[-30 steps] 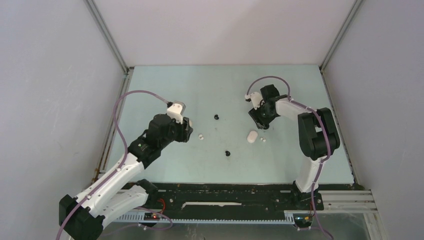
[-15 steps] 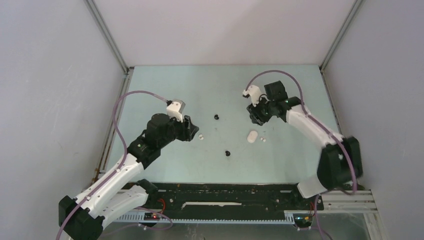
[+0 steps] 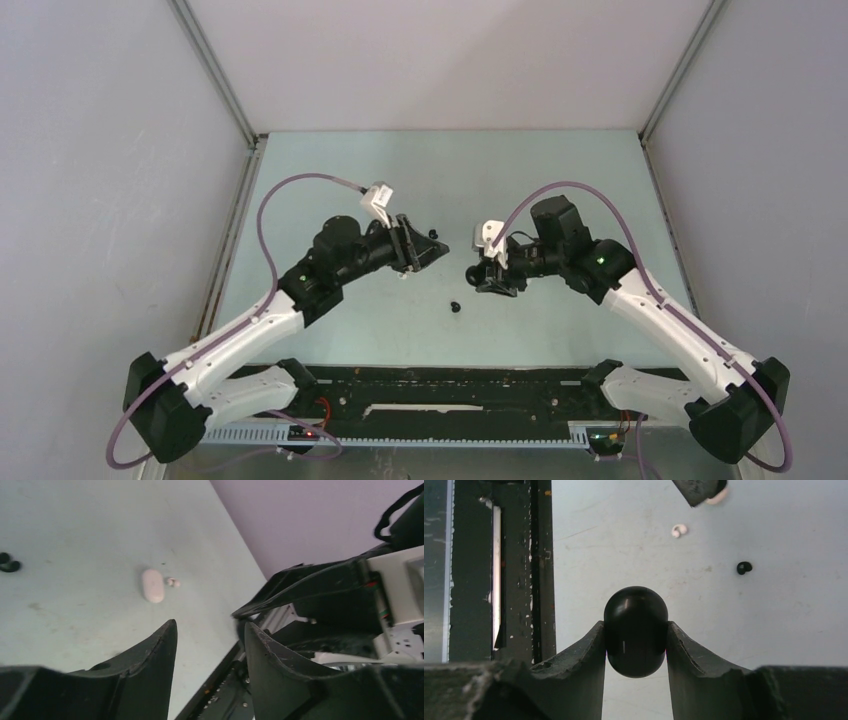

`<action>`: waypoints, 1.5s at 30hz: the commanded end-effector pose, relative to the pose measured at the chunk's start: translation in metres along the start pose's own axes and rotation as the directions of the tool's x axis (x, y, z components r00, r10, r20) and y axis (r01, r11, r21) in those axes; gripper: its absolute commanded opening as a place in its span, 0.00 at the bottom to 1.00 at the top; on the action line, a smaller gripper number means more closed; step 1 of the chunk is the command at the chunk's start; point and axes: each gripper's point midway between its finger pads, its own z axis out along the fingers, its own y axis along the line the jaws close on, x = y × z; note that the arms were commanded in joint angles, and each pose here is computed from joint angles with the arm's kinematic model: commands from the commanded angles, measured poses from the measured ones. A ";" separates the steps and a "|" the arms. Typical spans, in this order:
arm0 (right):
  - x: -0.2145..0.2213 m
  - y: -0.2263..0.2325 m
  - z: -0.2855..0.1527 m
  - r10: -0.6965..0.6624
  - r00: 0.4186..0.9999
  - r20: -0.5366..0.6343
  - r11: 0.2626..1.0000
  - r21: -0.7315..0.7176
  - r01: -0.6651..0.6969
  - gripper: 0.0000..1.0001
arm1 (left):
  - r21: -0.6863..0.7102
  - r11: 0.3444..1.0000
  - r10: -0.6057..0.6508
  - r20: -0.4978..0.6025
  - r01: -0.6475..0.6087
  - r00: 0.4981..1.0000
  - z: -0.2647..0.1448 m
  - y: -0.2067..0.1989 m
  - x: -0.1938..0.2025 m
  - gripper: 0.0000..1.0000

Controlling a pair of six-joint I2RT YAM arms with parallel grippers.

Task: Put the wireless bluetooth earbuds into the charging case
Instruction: Pick up the charging case at the center of the board.

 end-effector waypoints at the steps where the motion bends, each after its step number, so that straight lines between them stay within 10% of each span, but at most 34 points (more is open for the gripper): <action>1: 0.002 0.003 0.002 -0.049 0.999 -0.003 0.999 -0.008 0.049 0.27 | 0.120 0.991 -0.051 -0.010 0.051 0.999 0.012 -0.044 -0.011 0.55; 30: 0.006 -0.007 0.002 -0.067 0.998 -0.017 0.996 0.065 0.068 0.30 | 0.097 0.983 -0.115 -0.340 0.156 0.934 0.049 -0.062 0.068 0.40; 35: 0.009 -0.008 0.004 -0.062 0.998 -0.025 0.996 0.068 0.063 0.32 | 0.103 0.983 -0.104 -0.357 0.149 0.929 0.050 -0.061 0.073 0.23; 45: 0.004 0.002 -0.011 0.107 0.990 0.093 0.993 -0.068 -0.101 0.73 | 0.200 0.971 0.187 -0.306 -0.129 0.934 0.034 -0.041 0.081 0.02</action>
